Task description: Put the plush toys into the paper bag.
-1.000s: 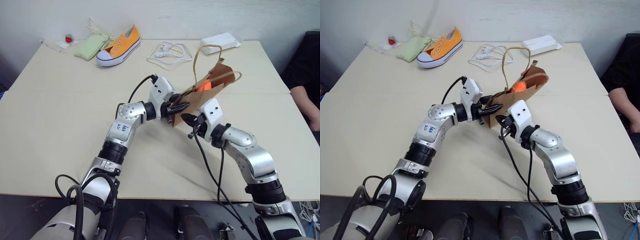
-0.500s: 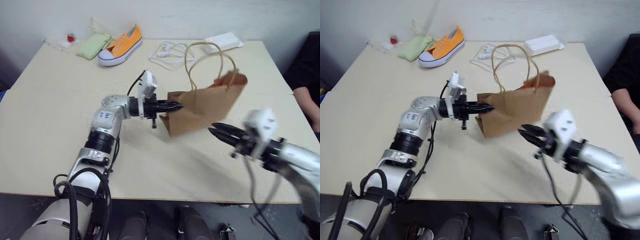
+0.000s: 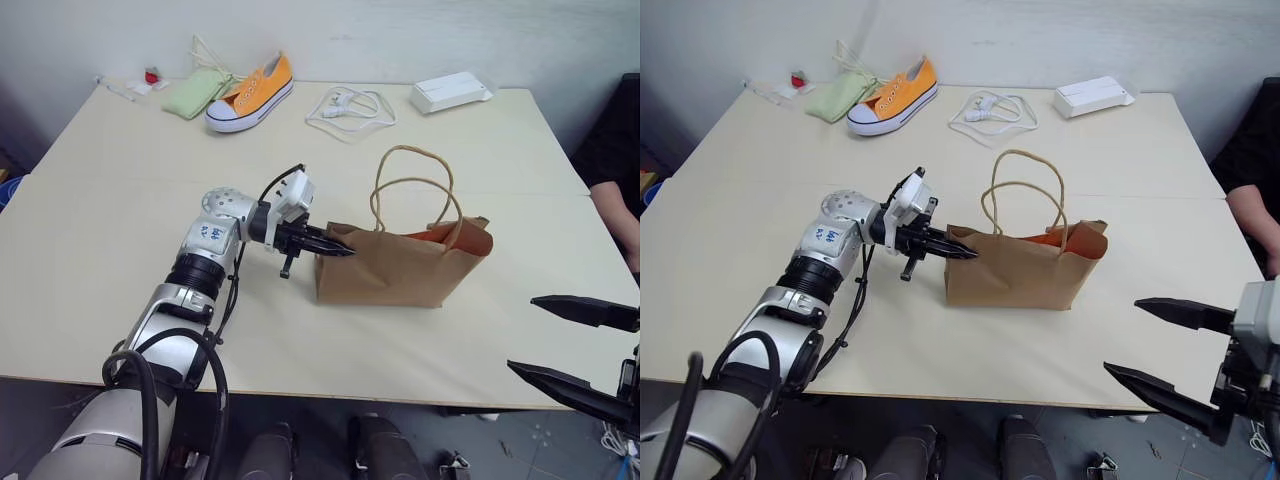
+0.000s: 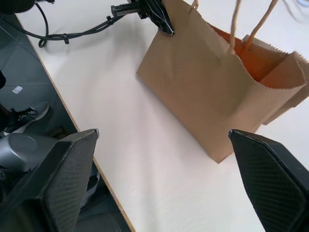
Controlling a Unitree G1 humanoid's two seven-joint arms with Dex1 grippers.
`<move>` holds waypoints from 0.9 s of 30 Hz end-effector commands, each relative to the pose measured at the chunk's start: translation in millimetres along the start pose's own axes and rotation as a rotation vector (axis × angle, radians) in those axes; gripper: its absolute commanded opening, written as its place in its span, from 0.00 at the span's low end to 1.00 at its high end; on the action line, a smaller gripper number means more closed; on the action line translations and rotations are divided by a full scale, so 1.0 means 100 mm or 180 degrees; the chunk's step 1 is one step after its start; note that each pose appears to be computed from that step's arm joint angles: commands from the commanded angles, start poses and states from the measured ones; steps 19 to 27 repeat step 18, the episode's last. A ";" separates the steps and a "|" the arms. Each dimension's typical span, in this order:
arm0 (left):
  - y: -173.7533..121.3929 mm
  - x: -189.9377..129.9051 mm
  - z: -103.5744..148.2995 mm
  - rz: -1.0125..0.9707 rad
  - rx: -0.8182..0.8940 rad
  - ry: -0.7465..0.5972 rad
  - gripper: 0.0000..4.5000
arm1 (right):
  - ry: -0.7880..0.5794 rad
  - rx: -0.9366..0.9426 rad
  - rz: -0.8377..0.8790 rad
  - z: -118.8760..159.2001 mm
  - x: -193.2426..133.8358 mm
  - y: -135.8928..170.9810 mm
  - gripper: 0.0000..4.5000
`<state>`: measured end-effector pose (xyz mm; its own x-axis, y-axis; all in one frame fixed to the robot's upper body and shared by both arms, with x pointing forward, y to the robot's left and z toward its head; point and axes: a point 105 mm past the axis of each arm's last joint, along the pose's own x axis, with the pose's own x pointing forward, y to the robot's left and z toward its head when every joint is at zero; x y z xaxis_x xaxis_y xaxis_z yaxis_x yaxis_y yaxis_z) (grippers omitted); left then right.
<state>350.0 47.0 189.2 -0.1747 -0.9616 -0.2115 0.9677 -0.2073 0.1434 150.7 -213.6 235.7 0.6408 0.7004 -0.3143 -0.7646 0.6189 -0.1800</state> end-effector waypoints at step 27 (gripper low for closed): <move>-1.08 -1.54 0.85 0.0580 -0.0487 0.0411 0.99 | -0.0150 -0.0318 -0.0012 0.26 -0.19 -0.88 1.00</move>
